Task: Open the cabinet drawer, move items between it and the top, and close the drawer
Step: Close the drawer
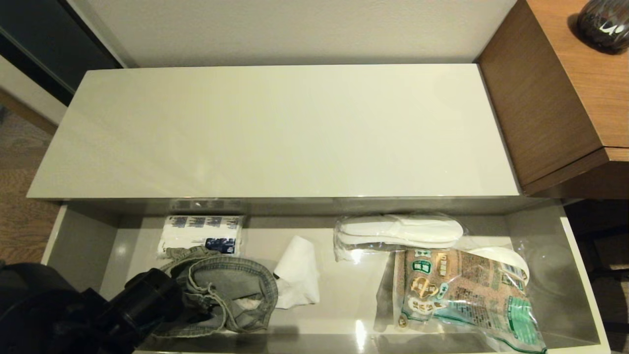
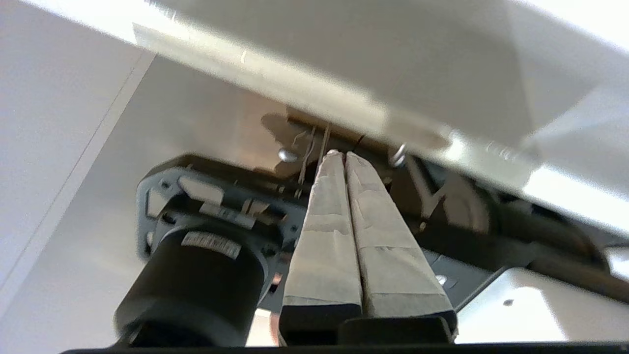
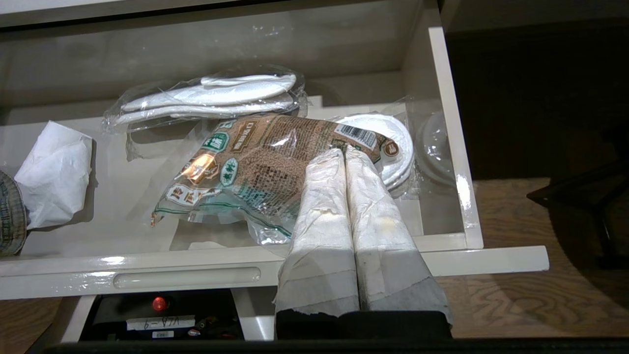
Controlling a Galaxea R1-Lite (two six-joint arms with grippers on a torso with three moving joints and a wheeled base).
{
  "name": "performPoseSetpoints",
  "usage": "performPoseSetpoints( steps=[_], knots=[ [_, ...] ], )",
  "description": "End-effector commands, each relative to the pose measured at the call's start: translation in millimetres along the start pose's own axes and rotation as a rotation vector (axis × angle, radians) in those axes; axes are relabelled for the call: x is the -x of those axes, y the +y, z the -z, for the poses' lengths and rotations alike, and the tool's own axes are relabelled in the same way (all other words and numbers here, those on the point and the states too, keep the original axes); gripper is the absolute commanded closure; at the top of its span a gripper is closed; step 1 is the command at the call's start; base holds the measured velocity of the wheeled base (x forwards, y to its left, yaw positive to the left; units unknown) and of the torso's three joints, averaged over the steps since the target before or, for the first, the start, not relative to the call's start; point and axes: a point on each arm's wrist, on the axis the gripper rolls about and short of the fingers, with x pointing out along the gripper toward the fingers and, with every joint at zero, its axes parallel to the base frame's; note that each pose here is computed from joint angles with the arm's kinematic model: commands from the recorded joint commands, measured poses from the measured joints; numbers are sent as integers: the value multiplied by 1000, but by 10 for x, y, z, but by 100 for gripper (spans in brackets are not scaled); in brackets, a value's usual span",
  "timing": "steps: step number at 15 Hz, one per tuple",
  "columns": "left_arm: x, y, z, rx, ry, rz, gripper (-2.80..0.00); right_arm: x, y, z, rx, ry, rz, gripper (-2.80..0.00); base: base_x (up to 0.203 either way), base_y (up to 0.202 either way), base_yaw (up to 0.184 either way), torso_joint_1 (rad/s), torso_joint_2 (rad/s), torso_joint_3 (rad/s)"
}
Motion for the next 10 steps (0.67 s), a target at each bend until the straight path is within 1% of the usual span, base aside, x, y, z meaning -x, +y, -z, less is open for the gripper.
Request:
performPoseSetpoints(
  steps=[1, 2, 3, 5, 7, 9, 10],
  knots=[
    [-36, -26, -32, 27, -48, -11, 0, -2, 0, 4, 0, 3, 1, 0, 0, 0, 0, 0, 0, 0],
    [-34, -50, -76, 63, -111, -30, 0, -1, 0, -2, 0, 0, 1, 0, 0, 0, 0, 0, 0, 0],
    [-33, -95, -141, 111, -194, -21, 0, -2, 0, 4, 0, 3, 1, 0, 0, 0, 0, 0, 0, 0],
    [-28, -140, -234, 163, -286, 9, 0, -1, 0, 1, 0, 2, 1, 0, 0, 0, 0, 0, 0, 0],
    [-8, -138, -268, 181, -303, 15, 0, -1, 0, 0, 0, 1, 1, 0, 0, 0, 0, 0, 0, 0],
    [154, -90, -469, 262, -369, 49, 0, -2, 0, 4, 0, 3, 1, 0, 0, 0, 0, 0, 0, 0],
    [309, -76, -585, 286, -417, 85, 0, -1, 0, 0, 0, 1, 1, 0, 0, 0, 0, 0, 0, 0]
  ],
)
